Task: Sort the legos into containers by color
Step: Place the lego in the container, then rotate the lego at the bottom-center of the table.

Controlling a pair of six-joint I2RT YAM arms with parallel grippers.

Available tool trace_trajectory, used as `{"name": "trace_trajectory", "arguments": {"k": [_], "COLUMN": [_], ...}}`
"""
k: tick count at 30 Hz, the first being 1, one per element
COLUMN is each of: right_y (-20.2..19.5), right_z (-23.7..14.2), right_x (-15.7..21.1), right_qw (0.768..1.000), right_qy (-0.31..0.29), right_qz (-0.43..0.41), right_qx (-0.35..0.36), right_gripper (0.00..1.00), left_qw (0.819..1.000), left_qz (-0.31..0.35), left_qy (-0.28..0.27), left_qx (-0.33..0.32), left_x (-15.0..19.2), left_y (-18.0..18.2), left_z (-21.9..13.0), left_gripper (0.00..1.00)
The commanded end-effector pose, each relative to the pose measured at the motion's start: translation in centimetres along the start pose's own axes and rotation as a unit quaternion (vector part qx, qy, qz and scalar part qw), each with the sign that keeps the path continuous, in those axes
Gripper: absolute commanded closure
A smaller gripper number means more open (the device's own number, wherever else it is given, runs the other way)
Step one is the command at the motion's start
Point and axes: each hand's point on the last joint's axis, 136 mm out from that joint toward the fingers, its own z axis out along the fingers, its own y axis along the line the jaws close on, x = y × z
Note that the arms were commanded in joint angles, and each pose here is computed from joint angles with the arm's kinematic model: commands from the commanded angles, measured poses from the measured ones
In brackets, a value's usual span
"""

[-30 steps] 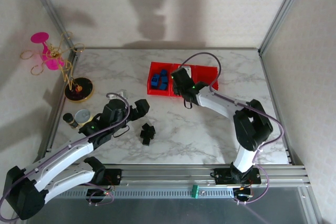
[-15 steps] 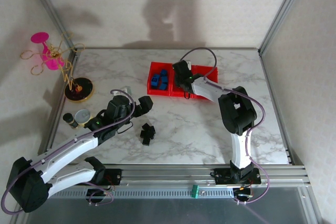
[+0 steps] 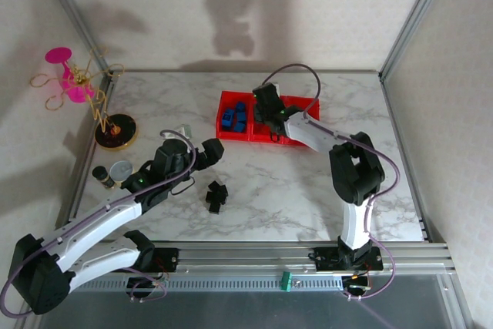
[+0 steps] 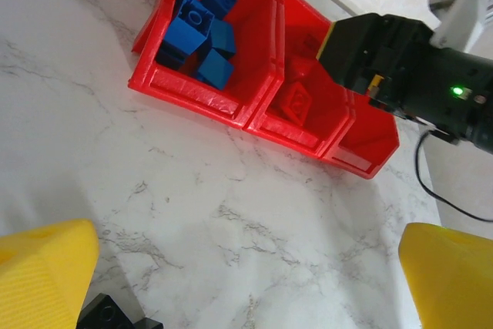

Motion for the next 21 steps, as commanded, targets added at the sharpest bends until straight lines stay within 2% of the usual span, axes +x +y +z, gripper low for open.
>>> {"name": "trace_trajectory", "arguments": {"k": [1,13,21], "right_y": [1.8,8.7,12.8], "right_z": [-3.8,-10.1,-11.5], "right_x": [0.0,7.5,15.0], "right_qw": [1.0,0.991,0.983], "right_qy": [-0.008,0.046,0.111], "right_qz": [0.001,0.003,-0.012], "right_qx": [-0.028,-0.123,-0.146], "right_gripper": [0.46,0.41,0.35], "left_qw": [1.0,0.999,0.999], "left_qz": [0.003,-0.002,-0.012], "left_qy": [-0.017,-0.017,-0.02], "left_qx": [0.002,-0.028,-0.047], "left_x": [-1.1,0.4,1.0], "left_y": [-0.2,3.0,4.9], "left_z": [-1.2,-3.8,-5.4], "left_gripper": [0.0,0.0,0.0]}}
